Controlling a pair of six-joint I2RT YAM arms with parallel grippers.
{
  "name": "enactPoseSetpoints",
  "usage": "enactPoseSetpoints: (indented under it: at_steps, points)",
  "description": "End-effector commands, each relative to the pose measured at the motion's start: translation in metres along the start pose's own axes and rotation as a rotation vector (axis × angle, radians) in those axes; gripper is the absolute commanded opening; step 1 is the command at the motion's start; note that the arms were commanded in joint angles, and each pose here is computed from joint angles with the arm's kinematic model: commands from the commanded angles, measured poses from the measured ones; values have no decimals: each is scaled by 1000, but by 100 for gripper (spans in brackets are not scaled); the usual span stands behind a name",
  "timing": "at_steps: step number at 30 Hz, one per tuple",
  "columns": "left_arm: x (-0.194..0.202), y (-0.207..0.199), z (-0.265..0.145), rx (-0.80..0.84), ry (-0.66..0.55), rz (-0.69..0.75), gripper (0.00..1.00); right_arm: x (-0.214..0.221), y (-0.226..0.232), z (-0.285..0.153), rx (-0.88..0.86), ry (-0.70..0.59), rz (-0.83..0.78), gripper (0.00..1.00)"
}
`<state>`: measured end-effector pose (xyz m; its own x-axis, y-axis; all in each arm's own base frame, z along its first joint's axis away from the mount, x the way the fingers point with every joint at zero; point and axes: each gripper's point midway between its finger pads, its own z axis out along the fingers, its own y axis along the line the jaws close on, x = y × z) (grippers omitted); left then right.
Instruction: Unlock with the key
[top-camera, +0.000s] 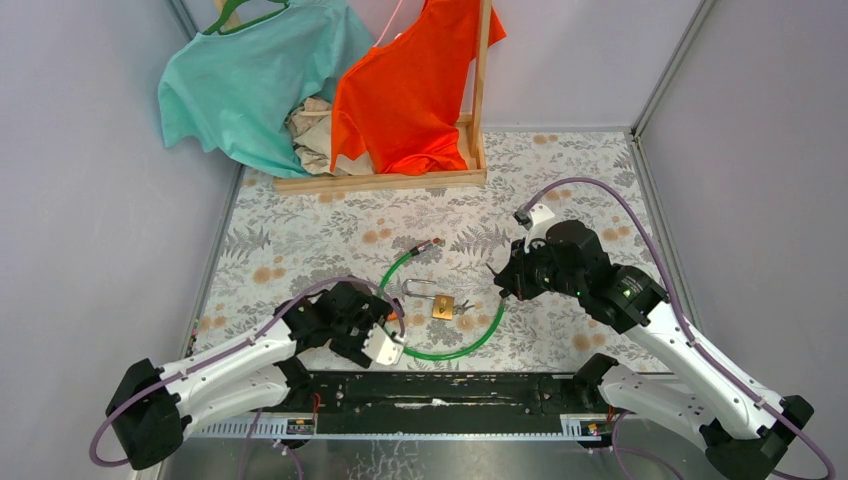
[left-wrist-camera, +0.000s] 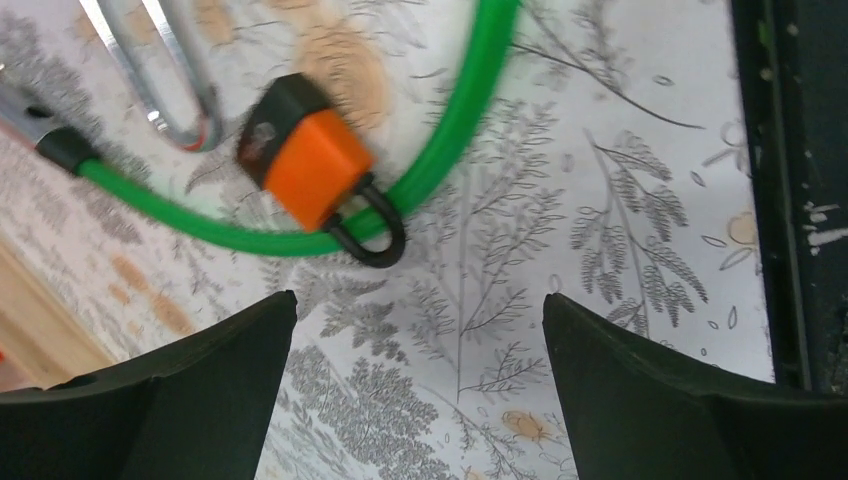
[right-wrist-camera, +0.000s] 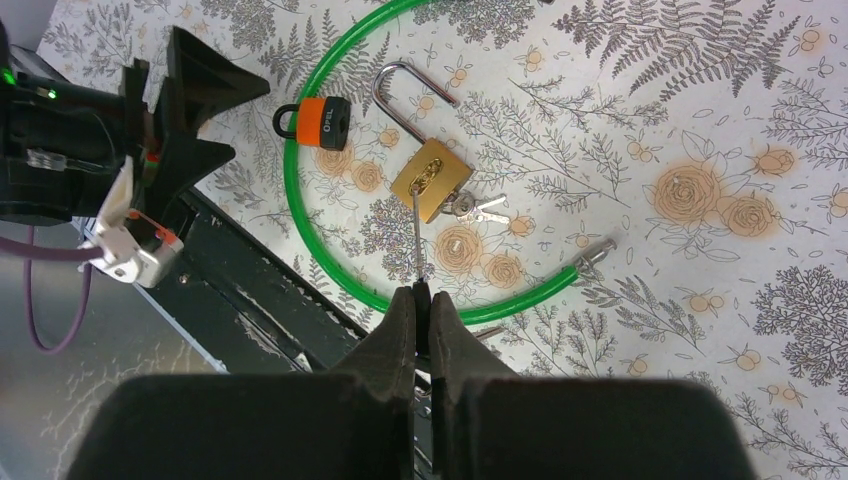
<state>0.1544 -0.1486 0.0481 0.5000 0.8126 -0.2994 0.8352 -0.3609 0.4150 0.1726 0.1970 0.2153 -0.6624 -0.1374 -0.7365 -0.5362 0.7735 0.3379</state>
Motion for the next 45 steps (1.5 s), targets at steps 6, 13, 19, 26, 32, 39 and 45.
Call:
enactPoseSetpoints:
  at_steps: [6, 13, 19, 26, 32, 39, 45]
  points:
    - [-16, 29, 24, -56, -66, 225, 100, -17, 5, 0, -18, -59, -5, 0]
    - [-12, 16, 27, -31, -68, 272, 93, -16, 1, 1, 4, -61, -5, 0]
    - [-10, 10, 26, -111, -88, 392, 67, -19, 0, 2, 10, -69, -13, 0]
    - [-8, 15, 30, -131, -73, 394, 47, -19, -1, 1, 19, -72, -8, 0]
    - [-8, 18, 34, -119, -69, 377, 39, -18, -2, -2, 21, -78, 3, 0]
    - [-8, 24, 25, -152, -57, 367, 5, -18, -4, -3, 31, -91, 6, 0]
    - [-27, 37, -2, -166, -114, 310, 1, -20, -3, -4, 28, -95, -1, 0]
